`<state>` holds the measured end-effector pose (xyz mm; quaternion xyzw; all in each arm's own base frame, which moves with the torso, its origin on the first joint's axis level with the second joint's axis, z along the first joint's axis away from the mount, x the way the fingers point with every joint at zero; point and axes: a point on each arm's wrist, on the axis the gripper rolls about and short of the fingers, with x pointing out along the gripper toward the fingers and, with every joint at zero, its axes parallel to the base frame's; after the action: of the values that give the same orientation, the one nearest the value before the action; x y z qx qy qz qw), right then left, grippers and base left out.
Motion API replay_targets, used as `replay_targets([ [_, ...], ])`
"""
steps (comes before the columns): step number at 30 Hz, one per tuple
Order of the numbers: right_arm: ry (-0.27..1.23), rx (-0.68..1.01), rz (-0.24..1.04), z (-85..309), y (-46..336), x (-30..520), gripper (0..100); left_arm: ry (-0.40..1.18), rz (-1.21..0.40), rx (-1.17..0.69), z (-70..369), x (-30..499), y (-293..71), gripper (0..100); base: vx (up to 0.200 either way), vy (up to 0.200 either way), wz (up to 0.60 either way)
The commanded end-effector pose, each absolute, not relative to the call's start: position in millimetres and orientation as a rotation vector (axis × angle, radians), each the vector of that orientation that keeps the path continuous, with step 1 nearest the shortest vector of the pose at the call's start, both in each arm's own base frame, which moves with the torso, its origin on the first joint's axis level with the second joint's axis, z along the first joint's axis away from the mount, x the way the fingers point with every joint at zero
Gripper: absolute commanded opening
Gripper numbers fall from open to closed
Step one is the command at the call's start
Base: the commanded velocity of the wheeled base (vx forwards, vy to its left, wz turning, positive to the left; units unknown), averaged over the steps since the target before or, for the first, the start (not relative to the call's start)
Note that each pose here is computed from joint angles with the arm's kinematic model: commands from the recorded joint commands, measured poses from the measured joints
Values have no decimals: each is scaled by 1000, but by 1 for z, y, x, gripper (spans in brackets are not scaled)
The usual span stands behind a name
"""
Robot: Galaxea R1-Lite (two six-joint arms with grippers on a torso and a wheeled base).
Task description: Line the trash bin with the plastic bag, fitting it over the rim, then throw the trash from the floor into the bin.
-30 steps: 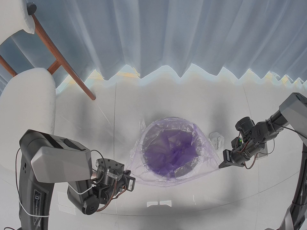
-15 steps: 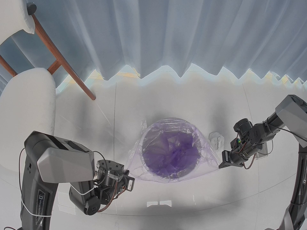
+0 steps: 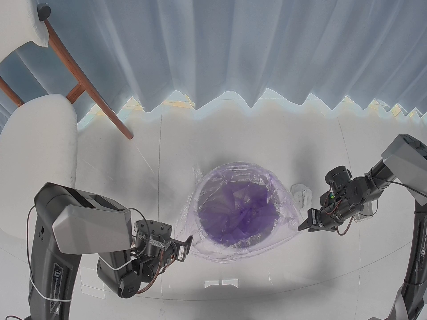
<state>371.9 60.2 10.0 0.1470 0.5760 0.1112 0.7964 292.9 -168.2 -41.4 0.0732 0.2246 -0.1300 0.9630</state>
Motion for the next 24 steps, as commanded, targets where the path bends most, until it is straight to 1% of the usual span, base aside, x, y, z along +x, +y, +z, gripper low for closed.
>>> replay_targets([
  [1,1238,319,238,14,60,367,100,425,-255,134,-37,293,-166,100,0,0,0],
  [3,1224,317,244,23,59,362,100,360,-233,118,-30,293,-164,100,0,0,0],
  [8,1198,313,259,39,59,352,100,304,-223,120,-13,289,-160,100,0,0,0],
  [10,1181,313,281,50,59,343,100,245,-214,96,13,286,-154,100,0,0,0],
  [14,1136,321,316,69,59,336,100,185,-213,71,44,274,-146,100,0,0,0],
  [21,1077,317,336,95,58,320,100,111,-228,39,72,263,-142,100,0,0,0],
  [24,1013,320,369,118,58,309,100,-24,-247,1,111,261,-140,100,0,0,0],
])
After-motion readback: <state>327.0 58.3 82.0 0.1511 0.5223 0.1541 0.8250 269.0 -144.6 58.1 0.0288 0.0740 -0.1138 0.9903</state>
